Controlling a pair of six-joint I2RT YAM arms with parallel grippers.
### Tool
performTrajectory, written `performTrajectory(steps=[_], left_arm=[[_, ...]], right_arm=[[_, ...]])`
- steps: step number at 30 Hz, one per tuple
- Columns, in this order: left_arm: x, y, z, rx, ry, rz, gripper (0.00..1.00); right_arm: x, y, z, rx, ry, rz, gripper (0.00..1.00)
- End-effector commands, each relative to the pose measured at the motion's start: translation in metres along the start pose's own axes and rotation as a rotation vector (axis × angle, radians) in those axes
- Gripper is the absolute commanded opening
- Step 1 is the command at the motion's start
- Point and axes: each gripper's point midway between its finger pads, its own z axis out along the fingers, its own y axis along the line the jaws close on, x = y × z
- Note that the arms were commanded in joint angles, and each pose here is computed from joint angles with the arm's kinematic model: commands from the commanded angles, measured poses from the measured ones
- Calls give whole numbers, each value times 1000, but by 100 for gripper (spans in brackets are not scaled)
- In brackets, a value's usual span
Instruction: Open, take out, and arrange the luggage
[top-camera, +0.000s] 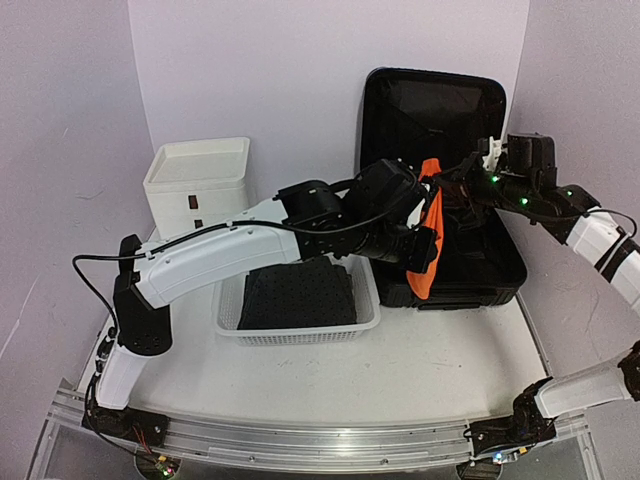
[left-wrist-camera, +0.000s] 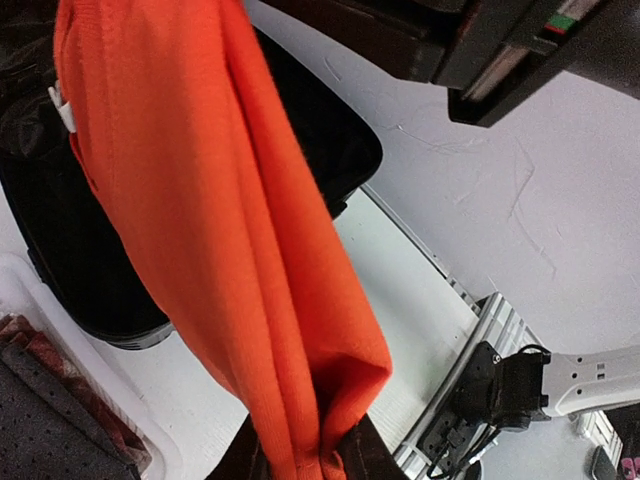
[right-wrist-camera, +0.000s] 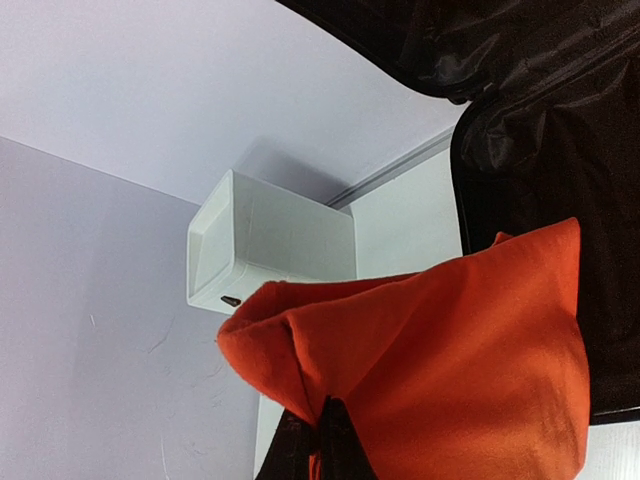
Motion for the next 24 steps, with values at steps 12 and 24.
performTrajectory(steps=[12,24], left_arm=[[28,-18,-36,177,71,-32,8],[41,27,-70,118,18,-83,0]], right_arm=[[22,19,23,-63,134,-54,0],[58,34,63,-53,213,-103,0]])
